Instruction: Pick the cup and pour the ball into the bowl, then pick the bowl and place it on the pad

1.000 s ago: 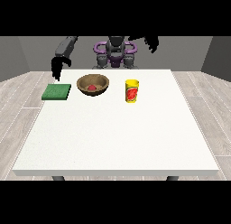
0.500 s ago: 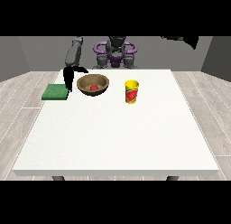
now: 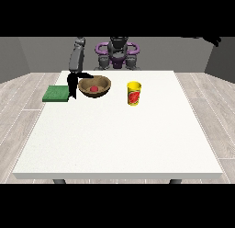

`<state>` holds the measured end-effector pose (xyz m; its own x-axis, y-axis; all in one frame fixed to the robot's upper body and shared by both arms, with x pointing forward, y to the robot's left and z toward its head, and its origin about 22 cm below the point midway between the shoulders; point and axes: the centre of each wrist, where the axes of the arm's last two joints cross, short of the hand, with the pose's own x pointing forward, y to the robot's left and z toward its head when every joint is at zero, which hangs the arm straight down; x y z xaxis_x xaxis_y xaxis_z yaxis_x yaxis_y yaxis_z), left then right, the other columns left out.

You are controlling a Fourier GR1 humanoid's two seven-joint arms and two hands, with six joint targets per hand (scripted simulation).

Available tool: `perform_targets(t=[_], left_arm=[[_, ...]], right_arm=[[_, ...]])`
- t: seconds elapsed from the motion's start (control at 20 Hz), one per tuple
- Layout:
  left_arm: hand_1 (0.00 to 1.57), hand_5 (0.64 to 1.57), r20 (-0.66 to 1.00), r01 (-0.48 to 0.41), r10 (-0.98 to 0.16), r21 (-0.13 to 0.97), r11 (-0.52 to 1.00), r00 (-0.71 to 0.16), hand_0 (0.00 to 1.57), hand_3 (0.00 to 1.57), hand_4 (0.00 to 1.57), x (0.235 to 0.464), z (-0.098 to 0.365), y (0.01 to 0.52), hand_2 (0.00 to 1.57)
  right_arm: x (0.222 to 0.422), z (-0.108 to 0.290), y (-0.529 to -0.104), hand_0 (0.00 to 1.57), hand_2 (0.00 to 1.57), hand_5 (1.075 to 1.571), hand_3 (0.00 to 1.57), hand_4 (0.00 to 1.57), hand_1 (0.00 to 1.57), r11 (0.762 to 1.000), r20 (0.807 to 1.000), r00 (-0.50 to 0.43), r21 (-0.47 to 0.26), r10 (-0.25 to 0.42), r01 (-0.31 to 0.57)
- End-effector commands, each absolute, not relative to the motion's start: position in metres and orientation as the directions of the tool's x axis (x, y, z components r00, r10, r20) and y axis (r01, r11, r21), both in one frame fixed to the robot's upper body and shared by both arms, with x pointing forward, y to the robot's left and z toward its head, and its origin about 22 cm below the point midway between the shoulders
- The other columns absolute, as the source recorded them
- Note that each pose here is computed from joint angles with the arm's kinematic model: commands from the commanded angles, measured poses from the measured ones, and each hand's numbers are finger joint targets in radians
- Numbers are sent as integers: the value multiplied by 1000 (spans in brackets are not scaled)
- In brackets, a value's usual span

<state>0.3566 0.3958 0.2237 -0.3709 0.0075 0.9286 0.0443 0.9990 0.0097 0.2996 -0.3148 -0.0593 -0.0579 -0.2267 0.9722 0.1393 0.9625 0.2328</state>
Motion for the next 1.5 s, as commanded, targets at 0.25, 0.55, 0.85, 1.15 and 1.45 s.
perform_targets(t=[0.25,0.55,0.85,1.15,1.45], left_arm=[[0,1494,934,25,5,4,1000,-357,0,0,224,339,214,421,0],[0,1515,889,63,16,14,998,-457,0,0,253,334,260,429,0],[0,1567,900,71,33,-3,997,-435,0,0,581,334,248,435,0],[0,1570,938,7,15,-14,1000,-347,0,0,707,334,232,450,0],[0,1569,947,-93,8,-40,995,-322,0,0,723,312,214,502,0]], right_arm=[[309,-83,-292,0,0,1569,0,0,0,950,963,-30,267,-266,163],[290,-101,-308,1571,1571,1427,1507,791,1571,932,968,77,207,-240,298],[288,-95,-311,1571,1571,1476,1571,1073,1571,933,982,95,122,-163,339],[304,-58,-329,1571,1571,1517,1571,1065,1571,936,980,178,24,-92,352],[345,8,-326,1571,1571,1534,1571,1034,1571,956,970,216,42,-108,290]])
